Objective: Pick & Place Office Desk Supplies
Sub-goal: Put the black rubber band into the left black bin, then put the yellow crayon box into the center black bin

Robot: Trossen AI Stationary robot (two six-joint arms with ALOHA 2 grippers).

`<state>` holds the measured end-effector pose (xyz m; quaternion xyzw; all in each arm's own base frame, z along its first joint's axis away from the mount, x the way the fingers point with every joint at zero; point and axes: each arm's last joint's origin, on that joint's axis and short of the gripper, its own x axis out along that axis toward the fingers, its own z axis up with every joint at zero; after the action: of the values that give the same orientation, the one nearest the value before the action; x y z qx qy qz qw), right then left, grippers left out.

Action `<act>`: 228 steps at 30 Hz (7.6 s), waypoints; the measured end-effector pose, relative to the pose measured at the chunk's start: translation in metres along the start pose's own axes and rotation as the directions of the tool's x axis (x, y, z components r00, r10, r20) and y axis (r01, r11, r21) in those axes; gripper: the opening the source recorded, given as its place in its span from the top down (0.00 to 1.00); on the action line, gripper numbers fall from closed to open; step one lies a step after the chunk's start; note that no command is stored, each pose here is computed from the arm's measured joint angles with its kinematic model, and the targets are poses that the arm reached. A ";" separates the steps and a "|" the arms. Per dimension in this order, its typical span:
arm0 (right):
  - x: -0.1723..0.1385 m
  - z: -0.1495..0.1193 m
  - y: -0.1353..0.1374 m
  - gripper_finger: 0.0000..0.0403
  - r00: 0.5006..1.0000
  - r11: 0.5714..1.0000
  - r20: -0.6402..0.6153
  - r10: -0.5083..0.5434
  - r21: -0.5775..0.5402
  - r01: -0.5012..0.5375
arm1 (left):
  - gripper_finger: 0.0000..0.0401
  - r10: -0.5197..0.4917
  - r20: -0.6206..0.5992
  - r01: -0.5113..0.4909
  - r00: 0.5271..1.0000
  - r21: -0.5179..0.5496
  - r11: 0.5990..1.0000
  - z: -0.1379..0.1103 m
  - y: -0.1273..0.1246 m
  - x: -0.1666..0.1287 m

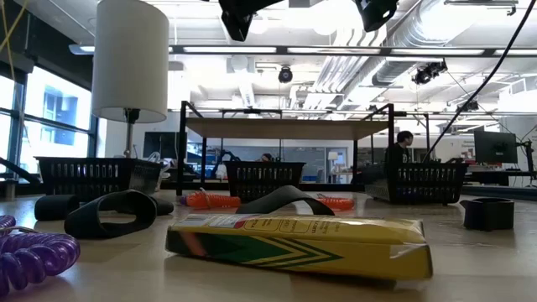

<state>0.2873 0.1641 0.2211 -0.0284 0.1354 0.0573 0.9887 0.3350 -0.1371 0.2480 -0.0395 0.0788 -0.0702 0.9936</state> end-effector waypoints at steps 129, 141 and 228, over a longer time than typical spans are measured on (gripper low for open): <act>-0.018 -0.016 0.008 0.46 0.745 0.683 -0.288 0.602 0.669 -0.293 | 0.56 0.513 -0.647 -0.687 0.563 -0.021 0.727 -0.028 0.043 -0.141; -0.043 -0.029 0.046 0.46 0.638 0.278 -0.402 0.657 0.915 0.292 | 0.56 0.440 -0.594 -0.578 0.674 -0.052 0.814 -0.028 0.019 -0.134; 0.004 -0.074 0.032 0.92 0.804 0.228 -0.482 0.348 0.876 0.426 | 0.56 0.438 -0.562 -0.518 0.702 0.019 0.855 -0.034 0.003 -0.133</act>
<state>0.2676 0.1907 0.1479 0.5718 0.4402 -0.0785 0.6878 0.1998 -0.1172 0.2341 -0.0659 0.3715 0.1879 0.9068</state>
